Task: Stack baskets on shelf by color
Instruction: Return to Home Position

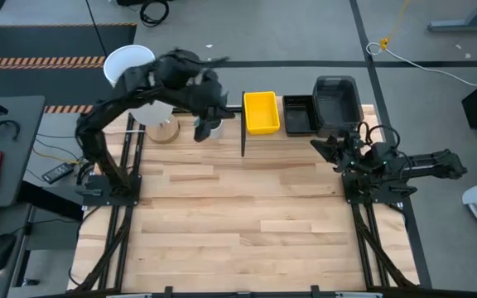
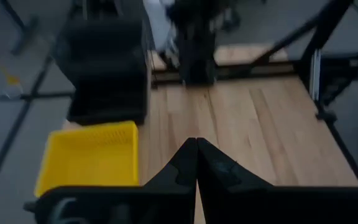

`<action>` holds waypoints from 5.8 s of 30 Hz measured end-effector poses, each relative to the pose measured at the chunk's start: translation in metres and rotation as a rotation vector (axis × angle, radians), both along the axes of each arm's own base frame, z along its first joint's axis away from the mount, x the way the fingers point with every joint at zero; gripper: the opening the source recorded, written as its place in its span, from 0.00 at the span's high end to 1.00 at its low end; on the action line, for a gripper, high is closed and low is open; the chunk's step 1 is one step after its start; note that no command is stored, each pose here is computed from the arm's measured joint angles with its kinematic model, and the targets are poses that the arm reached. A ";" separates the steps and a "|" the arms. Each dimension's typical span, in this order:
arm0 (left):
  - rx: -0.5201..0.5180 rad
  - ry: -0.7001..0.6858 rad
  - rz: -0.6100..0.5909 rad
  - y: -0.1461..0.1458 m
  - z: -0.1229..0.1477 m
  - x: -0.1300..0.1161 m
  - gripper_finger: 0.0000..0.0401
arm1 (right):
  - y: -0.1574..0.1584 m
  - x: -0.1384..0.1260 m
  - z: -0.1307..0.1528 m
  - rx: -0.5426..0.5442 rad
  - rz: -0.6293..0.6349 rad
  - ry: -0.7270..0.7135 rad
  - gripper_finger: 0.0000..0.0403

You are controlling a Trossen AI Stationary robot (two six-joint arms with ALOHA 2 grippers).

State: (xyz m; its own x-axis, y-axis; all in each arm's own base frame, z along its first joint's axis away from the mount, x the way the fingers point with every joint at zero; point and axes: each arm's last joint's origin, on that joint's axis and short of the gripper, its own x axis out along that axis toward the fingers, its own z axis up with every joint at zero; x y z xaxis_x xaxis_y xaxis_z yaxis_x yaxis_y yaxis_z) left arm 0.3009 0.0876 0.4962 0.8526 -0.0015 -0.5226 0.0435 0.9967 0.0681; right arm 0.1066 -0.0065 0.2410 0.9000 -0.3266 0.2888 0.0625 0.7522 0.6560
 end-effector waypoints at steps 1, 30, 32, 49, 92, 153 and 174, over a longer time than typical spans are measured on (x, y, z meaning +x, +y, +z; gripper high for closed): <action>0.005 -0.026 0.005 -0.001 0.005 -0.005 0.98 | 0.000 0.000 -0.006 0.010 0.001 -0.015 0.99; -0.008 -0.228 0.134 -0.042 0.066 -0.140 0.98 | -0.001 0.003 -0.052 -0.126 0.007 0.134 0.95; 0.000 -0.243 0.131 -0.043 0.068 -0.143 0.98 | -0.001 0.003 -0.052 -0.127 0.007 0.133 0.95; -0.291 -0.319 0.257 -0.042 0.074 -0.143 0.95 | -0.001 0.003 -0.052 -0.127 0.007 0.131 0.95; 0.011 -0.438 0.279 -0.054 -0.033 -0.187 0.93 | -0.001 0.003 -0.052 -0.127 0.007 0.131 0.95; -0.379 -0.623 0.113 -0.067 -0.322 -0.207 0.90 | -0.001 0.003 -0.052 -0.127 0.007 0.130 0.95; -0.372 -0.643 0.107 -0.067 -0.321 -0.207 0.91 | -0.001 0.003 -0.052 -0.127 0.007 0.131 0.95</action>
State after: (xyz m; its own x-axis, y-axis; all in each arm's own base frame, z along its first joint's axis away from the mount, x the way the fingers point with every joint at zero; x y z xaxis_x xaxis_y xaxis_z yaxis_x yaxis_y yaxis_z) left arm 0.0941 0.0202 0.1756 0.9950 0.0192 0.0978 0.0106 0.9554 -0.2953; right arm 0.1095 -0.0074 0.1886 0.9346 -0.2887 0.2079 0.1356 0.8294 0.5420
